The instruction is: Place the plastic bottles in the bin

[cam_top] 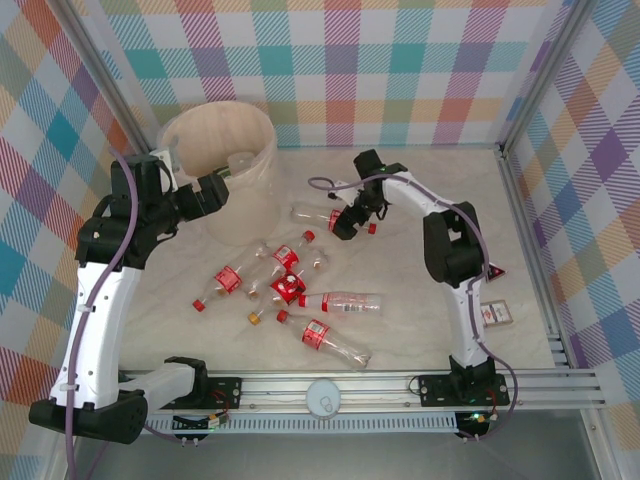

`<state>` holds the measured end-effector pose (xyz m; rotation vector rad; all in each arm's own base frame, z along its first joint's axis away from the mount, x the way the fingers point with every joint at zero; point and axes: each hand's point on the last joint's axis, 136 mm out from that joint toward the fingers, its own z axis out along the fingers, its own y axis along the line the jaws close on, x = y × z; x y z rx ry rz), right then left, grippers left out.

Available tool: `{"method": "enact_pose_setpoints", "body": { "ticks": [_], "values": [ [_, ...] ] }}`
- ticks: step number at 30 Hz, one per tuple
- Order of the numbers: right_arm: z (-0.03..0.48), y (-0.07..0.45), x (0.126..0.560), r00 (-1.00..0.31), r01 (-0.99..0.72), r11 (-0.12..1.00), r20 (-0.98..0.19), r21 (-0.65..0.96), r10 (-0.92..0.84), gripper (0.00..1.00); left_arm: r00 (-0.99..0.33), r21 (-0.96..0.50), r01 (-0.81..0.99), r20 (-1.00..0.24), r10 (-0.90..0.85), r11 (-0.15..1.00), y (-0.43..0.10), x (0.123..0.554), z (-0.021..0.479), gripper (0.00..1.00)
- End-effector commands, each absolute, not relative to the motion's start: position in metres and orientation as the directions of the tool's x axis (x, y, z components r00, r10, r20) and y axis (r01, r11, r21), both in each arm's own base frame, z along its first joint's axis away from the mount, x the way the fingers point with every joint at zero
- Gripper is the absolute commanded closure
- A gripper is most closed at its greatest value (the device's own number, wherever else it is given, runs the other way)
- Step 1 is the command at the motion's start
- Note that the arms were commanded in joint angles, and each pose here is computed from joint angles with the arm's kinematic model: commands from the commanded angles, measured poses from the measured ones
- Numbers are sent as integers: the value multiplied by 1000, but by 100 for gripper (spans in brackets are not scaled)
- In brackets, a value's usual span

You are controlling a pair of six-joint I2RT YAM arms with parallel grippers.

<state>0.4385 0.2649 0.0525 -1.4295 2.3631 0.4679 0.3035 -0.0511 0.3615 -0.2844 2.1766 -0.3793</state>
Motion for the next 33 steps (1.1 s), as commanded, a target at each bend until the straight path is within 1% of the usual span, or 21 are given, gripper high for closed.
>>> {"method": "enact_pose_setpoints", "body": {
  "ticks": [1, 2, 7, 8, 10, 11, 12, 17, 19, 23, 29, 33],
  "values": [
    [44, 265, 432, -429, -901, 415, -410, 127, -805, 6, -562, -405, -54, -743, -363, 913, -55, 303, 368, 0],
    [43, 266, 431, -428, -902, 413, -410, 129, -806, 10, -562, -404, -56, -743, -363, 913, -55, 304, 368, 0],
    [39, 265, 434, -428, -901, 418, -406, 118, -808, 22, -559, -413, -52, -743, -369, 909, -56, 306, 368, 1],
    [38, 265, 434, -427, -901, 417, -408, 117, -807, 26, -560, -415, -52, -741, -370, 908, -56, 306, 367, 2],
    [38, 265, 436, -428, -900, 422, -411, 110, -805, 31, -559, -416, -51, -742, -371, 908, -56, 306, 367, 2],
    [37, 265, 437, -427, -900, 423, -413, 107, -805, 36, -556, -416, -53, -743, -372, 908, -56, 306, 368, 2],
    [38, 265, 437, -427, -899, 424, -415, 104, -803, 38, -554, -414, -53, -745, -371, 909, -55, 306, 368, 2],
    [53, 263, 437, -413, -902, 425, -432, 74, -802, 40, -549, -412, -51, -749, -370, 910, -55, 305, 370, 2],
    [68, 261, 436, -411, -899, 433, -453, 61, -791, 43, -550, -426, -40, -746, -376, 904, -58, 307, 372, 2],
    [99, 253, 430, -427, -884, 465, -487, 49, -762, 44, -542, -483, -7, -734, -409, 876, -67, 311, 380, 2],
    [141, 223, 416, -489, -819, 573, -522, -1, -699, 43, -516, -595, 56, -704, -488, 801, -83, 316, 400, 3],
    [166, 206, 400, -564, -743, 669, -567, 30, -601, 43, -439, -663, 64, -689, -576, 746, -86, 317, 420, 4]
  ]
}}
